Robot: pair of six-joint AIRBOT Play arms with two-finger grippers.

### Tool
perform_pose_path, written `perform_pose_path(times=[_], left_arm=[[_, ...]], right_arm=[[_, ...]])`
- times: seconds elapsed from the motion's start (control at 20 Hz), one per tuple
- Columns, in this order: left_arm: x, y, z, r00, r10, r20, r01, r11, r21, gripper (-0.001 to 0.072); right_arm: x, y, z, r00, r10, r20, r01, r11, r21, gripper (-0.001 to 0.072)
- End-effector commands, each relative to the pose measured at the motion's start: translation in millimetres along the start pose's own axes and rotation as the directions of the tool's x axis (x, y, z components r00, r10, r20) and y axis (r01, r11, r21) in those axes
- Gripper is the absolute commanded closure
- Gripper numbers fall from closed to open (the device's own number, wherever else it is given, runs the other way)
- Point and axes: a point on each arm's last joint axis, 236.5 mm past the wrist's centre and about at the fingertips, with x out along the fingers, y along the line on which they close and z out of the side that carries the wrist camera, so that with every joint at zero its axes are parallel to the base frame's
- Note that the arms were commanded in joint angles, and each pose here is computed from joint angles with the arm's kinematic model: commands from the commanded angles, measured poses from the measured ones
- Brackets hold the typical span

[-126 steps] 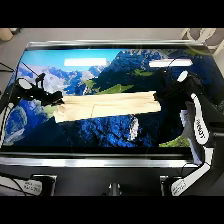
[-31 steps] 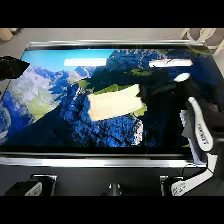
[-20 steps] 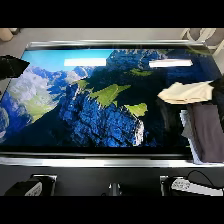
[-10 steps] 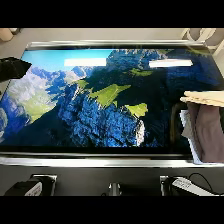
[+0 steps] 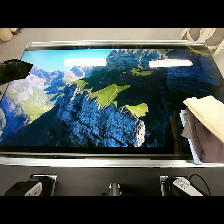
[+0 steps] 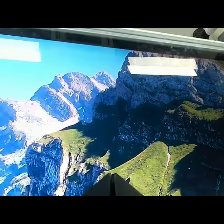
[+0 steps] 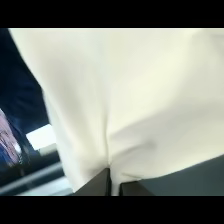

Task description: Fold the shirts.

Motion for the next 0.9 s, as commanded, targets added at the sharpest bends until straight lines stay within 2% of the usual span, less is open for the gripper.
perform_pose_path(times=[0.0, 0.2, 0.3, 0.35, 0.4, 0.45, 0.55, 0.65, 0.75, 0.85], left_arm=[[0.0, 0.6, 1.9, 1.000, 0.002, 0.010, -0.002, 1.000, -0.001, 0.0677], [-0.2, -3.6, 2.7, 1.000, -0.015, 0.014, 0.016, 1.000, -0.015, 0.0677], [-0.3, -4.2, 3.8, 1.000, -0.017, 0.018, 0.018, 1.000, -0.016, 0.0677], [-0.3, -4.3, 3.9, 1.000, -0.018, 0.019, 0.018, 1.000, -0.017, 0.0677], [-0.2, -4.2, 3.8, 1.000, -0.018, 0.018, 0.018, 1.000, -0.017, 0.0677], [-0.3, -4.5, 3.8, 1.000, -0.018, 0.019, 0.019, 1.000, -0.017, 0.0677], [-2.4, -12.6, 8.1, 0.999, -0.036, 0.029, 0.037, 0.999, -0.011, 0.0677], [-10.4, -32.1, 31.0, 0.993, -0.072, 0.096, 0.070, 0.997, 0.017, 0.0679], [-18.1, -47.9, 67.0, 0.977, -0.068, 0.204, 0.046, 0.993, 0.108, 0.0681], [2.9, -34.4, 69.7, 0.988, 0.058, 0.142, -0.081, 0.984, 0.158, 0.0682]], right_arm=[[37.6, -32.1, -41.8, 0.985, -0.084, -0.148, 0.091, 0.995, 0.040, 0.0695], [74.4, -45.4, -58.5, 0.976, -0.093, -0.197, 0.106, 0.993, 0.055, 0.0694], [78.9, -61.2, -60.1, 0.968, -0.153, -0.199, 0.167, 0.984, 0.055, 0.0692], [77.0, -70.8, -56.6, 0.964, -0.195, -0.183, 0.210, 0.976, 0.064, 0.0606], [75.7, -76.1, -52.7, 0.962, -0.219, -0.166, 0.232, 0.970, 0.065, 0.0322], [73.3, -81.0, -41.8, 0.962, -0.245, -0.118, 0.253, 0.966, 0.055, -0.0007], [52.6, -85.7, -13.8, 0.958, -0.288, -0.012, 0.288, 0.957, 0.035, 0.0011], [5.0, -77.7, 45.5, 0.919, -0.327, 0.218, 0.349, 0.935, -0.068, 0.0013], [-62.8, -37.8, 118.0, 0.797, -0.351, 0.491, 0.502, 0.838, -0.215, 0.0013], [-112.8, 54.0, 174.1, 0.665, -0.225, 0.712, 0.604, 0.722, -0.336, 0.0013]])
